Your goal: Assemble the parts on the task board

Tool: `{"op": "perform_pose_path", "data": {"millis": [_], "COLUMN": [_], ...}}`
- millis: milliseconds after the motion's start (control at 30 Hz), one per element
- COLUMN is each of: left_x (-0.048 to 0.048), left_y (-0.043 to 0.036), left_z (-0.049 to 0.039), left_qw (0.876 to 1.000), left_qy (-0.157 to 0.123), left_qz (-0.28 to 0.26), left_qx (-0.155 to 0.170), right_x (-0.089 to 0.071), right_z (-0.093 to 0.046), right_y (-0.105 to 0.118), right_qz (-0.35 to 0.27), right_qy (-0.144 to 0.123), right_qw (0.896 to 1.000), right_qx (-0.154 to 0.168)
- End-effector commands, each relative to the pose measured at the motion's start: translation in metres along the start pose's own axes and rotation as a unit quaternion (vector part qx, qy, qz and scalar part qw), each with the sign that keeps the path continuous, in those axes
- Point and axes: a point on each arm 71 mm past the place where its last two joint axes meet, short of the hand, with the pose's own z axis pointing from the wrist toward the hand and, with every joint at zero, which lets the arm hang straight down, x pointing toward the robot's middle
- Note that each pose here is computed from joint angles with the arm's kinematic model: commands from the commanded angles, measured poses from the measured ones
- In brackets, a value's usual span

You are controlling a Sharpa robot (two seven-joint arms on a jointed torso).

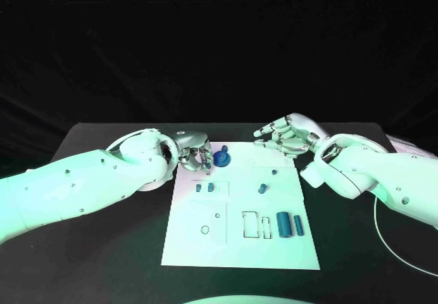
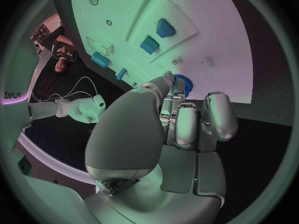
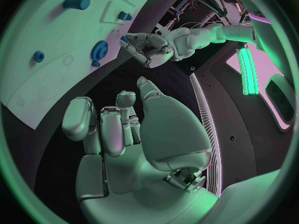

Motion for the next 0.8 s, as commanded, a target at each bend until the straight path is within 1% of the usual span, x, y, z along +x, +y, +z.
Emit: {"op": "perform_pose_path", "data": {"millis": [33, 200, 333, 567, 800], "left_x": [0.0023, 0.0035, 0.0068, 0.0145, 0.0182], "left_y": [0.0014, 0.0051, 0.0071, 0.0068, 0.0064], "left_z": [-0.0013, -0.0028, -0.0016, 0.0013, 0.0030], "left_qw": [1.000, 0.999, 0.999, 0.999, 0.999], "left_qy": [0.018, 0.023, 0.028, 0.037, 0.041], "left_qz": [-0.019, -0.020, -0.020, -0.017, -0.017], "left_qx": [-0.004, -0.010, -0.014, -0.015, -0.014], "right_x": [0.002, 0.002, 0.002, 0.003, 0.003], "right_z": [0.000, 0.000, 0.000, 0.001, 0.001], "right_y": [0.001, 0.000, 0.000, 0.001, 0.001], "right_qz": [0.000, 0.000, 0.000, 0.000, 0.000], "right_qy": [0.008, 0.008, 0.008, 0.008, 0.009], "right_qw": [1.000, 1.000, 1.000, 1.000, 1.000], "right_qx": [-0.004, -0.004, -0.004, -0.004, -0.004]}}
